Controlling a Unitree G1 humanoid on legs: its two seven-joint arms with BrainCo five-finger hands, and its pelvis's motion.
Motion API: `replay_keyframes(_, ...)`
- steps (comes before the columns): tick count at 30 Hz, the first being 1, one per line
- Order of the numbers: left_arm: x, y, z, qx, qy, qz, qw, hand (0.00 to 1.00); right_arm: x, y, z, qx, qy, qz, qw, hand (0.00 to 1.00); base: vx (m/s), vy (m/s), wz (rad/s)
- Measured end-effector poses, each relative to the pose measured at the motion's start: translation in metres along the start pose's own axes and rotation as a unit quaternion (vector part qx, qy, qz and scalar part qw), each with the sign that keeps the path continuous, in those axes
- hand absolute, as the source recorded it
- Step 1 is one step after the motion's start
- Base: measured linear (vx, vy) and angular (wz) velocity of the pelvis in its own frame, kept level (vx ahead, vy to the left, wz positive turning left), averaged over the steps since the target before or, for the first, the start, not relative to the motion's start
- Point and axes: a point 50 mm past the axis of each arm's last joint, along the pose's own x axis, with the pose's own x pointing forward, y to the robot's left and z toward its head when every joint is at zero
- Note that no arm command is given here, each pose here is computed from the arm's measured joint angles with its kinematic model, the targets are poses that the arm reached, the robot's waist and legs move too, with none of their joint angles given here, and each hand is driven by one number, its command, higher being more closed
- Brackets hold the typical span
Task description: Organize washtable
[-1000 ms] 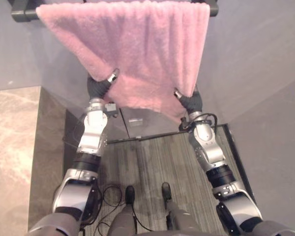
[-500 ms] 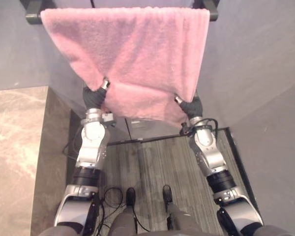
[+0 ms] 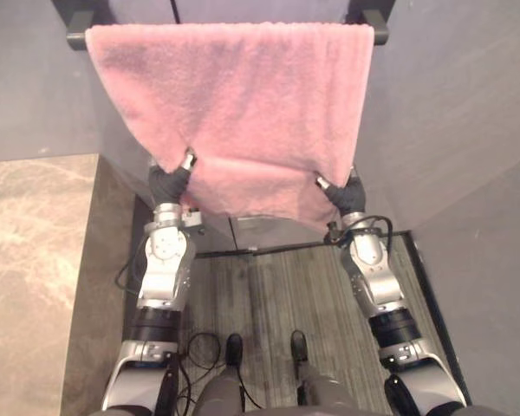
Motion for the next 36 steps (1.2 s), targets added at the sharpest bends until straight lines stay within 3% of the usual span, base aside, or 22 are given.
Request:
replay_keyframes(16, -0.013, 0.01, -0.009, 0.037, 0.017, 0.002, 0.999, 0.0, -0.028, -0.018, -0.027, -0.004, 0.061, -0.032, 0.998, 0.0, 0.03, 0.026, 0.0)
replay_keyframes(26, -0.066, 0.038, -0.034, 0.06, 0.086, 0.037, 0.994, 0.0, -0.072, -0.044, -0.042, -0.013, 0.101, -0.081, 0.992, 0.0, 0.0, 0.0, 0.0)
replay_keyframes(31, -0.098, 0.047, -0.045, 0.056, 0.13, 0.043, 0.989, 0.0, -0.089, -0.046, -0.044, -0.01, 0.111, -0.06, 0.992, 0.0, 0.0, 0.0, 0.0)
replay_keyframes(36, -0.13, 0.048, -0.051, 0.044, 0.171, 0.029, 0.984, 0.0, -0.104, -0.022, -0.047, 0.014, 0.125, 0.019, 0.992, 0.0, 0.03, 0.029, 0.08)
